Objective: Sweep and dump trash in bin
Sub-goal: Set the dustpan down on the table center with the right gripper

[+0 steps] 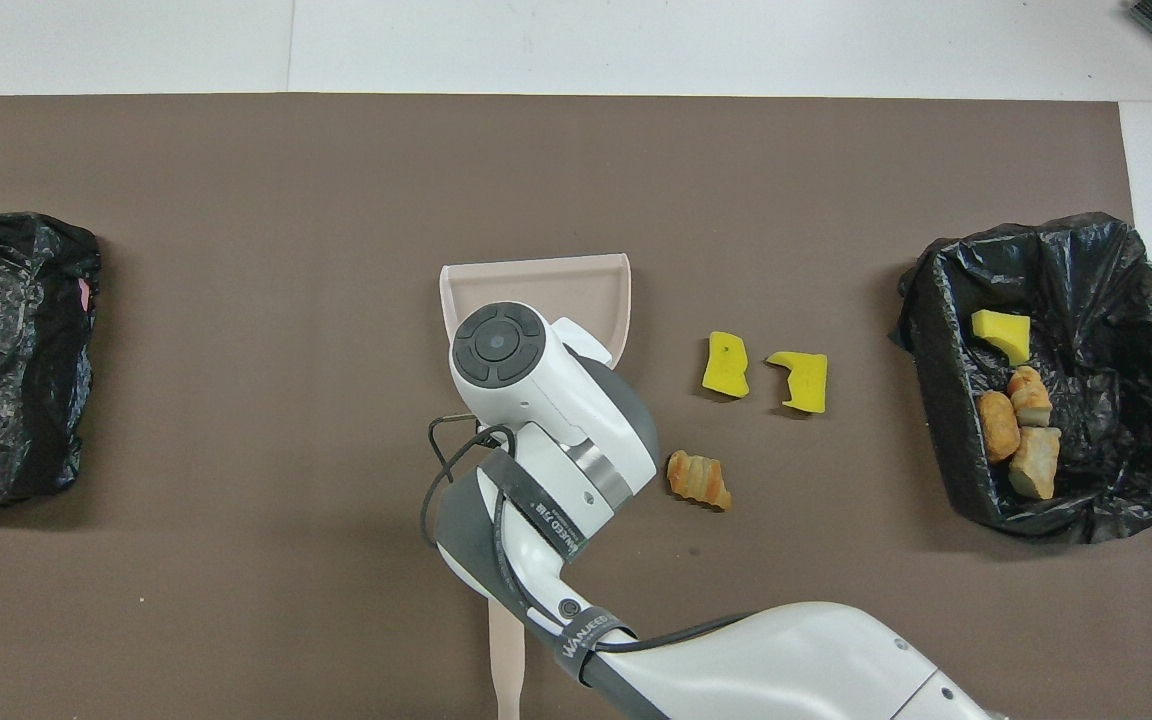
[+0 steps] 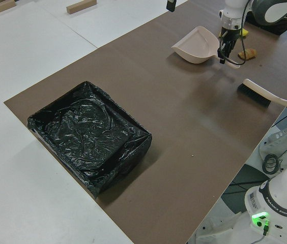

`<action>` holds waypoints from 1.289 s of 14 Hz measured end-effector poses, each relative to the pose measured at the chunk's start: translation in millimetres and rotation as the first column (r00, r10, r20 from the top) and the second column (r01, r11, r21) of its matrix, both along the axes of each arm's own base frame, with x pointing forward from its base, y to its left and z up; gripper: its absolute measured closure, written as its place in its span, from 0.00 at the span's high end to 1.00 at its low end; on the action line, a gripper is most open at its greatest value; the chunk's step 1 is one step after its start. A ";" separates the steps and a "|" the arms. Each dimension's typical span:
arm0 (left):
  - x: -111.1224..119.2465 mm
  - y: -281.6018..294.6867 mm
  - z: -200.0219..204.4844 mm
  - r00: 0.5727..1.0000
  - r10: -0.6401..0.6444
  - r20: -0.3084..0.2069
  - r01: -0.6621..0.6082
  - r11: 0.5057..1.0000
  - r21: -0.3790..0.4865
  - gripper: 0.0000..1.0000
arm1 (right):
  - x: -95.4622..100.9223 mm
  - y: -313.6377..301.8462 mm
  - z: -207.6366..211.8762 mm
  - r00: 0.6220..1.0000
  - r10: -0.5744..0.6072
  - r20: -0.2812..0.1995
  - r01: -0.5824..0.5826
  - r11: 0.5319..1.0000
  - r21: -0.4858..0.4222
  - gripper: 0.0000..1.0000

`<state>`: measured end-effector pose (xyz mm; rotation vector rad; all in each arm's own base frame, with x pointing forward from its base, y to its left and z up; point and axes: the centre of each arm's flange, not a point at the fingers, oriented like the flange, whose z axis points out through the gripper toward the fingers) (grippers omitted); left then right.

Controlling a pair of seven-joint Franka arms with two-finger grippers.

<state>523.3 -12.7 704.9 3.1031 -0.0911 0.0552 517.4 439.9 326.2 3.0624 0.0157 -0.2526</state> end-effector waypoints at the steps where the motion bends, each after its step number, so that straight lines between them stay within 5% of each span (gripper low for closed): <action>1: -2.1 -1.3 1.9 1.000 -0.003 0.000 0.003 1.000 0.000 1.00 | -0.2 3.0 3.3 1.000 -0.003 0.006 0.003 1.000 0.004 0.40; 6: -4.3 -2.1 3.2 1.000 -0.005 -0.003 0.005 1.000 0.000 1.00 | 10.8 -10.8 71.4 0.997 -0.022 0.072 0.019 0.999 0.040 0.99; 12: -4.4 -2.1 3.1 1.000 -0.005 -0.004 0.005 1.000 0.000 1.00 | 34.3 -113.9 186.0 0.991 0.054 0.121 -0.062 0.996 0.060 1.00; 18: -4.4 -2.1 3.1 1.000 -0.005 -0.004 0.005 1.000 0.000 1.00 | 50.5 -176.7 208.6 0.988 0.107 0.110 -0.114 0.992 0.057 1.00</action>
